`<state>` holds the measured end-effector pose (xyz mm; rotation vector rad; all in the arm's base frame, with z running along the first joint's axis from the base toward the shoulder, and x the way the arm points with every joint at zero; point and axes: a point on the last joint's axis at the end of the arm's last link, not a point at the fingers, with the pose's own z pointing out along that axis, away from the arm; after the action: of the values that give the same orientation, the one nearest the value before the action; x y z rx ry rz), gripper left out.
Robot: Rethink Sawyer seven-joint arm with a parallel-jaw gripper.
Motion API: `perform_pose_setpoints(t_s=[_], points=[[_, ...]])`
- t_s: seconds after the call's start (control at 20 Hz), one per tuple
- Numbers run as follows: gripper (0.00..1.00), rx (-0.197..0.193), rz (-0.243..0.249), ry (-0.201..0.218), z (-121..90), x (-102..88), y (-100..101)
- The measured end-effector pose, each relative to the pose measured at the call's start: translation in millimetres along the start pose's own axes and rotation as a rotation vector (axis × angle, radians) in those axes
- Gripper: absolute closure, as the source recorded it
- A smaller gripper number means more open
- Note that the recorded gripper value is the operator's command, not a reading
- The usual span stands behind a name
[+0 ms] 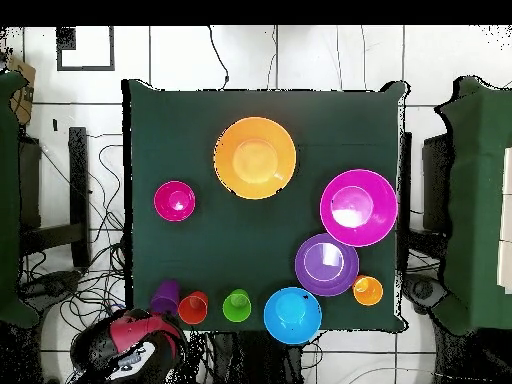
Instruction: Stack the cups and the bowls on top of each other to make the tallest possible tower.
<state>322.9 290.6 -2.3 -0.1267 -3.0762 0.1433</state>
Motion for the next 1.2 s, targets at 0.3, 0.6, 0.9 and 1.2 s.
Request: perform_pose_setpoints(t_s=[0.3,0.6,0.9,1.2], points=[[0.0,0.013,-0.001,0.013,17.1,6.1,-3.9],[0.0,0.011,-0.002,0.009,15.9,4.7,-3.1],[0.0,-0.012,0.0,-0.021,-6.0,-7.4,4.2],[0.0,-0.04,-0.002,-0.022,-50.0,-17.7,17.3]])
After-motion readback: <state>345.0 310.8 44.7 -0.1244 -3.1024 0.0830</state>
